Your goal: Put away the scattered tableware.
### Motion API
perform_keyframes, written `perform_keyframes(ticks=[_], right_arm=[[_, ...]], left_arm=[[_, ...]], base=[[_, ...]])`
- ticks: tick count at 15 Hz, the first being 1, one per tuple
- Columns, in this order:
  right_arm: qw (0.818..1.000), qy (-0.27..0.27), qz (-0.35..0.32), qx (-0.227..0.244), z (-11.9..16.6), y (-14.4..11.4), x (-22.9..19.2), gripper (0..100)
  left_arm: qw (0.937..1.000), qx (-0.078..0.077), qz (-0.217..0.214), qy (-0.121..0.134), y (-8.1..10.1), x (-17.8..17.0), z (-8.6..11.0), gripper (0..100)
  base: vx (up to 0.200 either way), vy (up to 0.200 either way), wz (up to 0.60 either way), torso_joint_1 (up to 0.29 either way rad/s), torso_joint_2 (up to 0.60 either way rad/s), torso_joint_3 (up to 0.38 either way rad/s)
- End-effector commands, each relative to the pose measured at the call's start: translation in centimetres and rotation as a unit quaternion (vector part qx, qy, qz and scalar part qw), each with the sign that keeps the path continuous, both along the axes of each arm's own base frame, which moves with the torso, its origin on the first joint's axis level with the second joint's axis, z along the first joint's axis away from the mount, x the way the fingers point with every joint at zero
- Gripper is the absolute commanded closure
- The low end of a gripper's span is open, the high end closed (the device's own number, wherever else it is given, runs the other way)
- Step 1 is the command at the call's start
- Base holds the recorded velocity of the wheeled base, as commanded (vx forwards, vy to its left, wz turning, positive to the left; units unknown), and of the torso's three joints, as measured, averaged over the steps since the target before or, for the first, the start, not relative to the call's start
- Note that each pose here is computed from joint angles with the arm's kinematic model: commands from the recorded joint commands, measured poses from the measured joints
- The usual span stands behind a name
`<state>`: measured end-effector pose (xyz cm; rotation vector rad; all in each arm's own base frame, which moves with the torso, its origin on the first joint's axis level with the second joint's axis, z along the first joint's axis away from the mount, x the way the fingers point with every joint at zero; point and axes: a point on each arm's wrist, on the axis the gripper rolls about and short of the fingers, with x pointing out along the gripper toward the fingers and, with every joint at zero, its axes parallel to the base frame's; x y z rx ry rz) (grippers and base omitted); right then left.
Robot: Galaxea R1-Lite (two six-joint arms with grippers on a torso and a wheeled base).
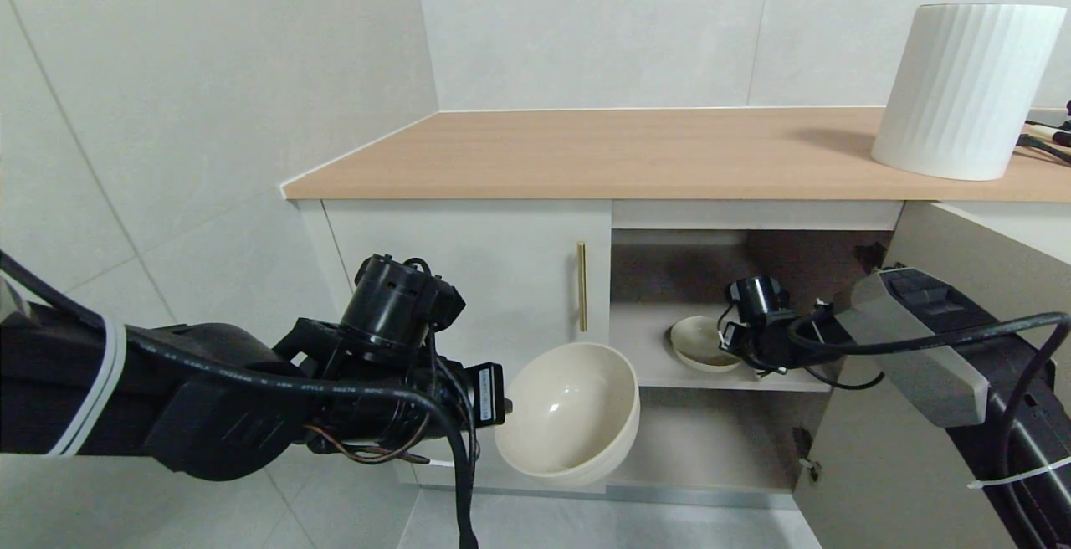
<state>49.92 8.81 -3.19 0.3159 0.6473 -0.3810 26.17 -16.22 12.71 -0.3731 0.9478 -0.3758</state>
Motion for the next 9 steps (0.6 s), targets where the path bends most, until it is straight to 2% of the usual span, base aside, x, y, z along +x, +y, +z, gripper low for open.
perform_keyframes(ticks=[1,6,9], right_arm=[[1.0,-0.002,0.0,0.001,0.2,0.0,0.0,0],[1.0,-0.004,-0.004,0.009,2.1,0.2,-0.9,0],[1.0,0.002,0.018,0.011,5.1,1.9,-3.7,0]], left_arm=[[1.0,-0.001,0.0,-0.001,0.0,0.0,0.1,100],[1.0,0.0,-0.001,0.001,-0.1,0.0,-0.1,100],[0.9997,0.011,-0.022,-0.004,-1.8,-0.5,-0.3,100]], base=[[0.0,0.0,0.0,0.0,0.0,0.0],[0.0,0.0,0.0,0.0,0.0,0.0],[0.0,0.0,0.0,0.0,0.0,0.0]])
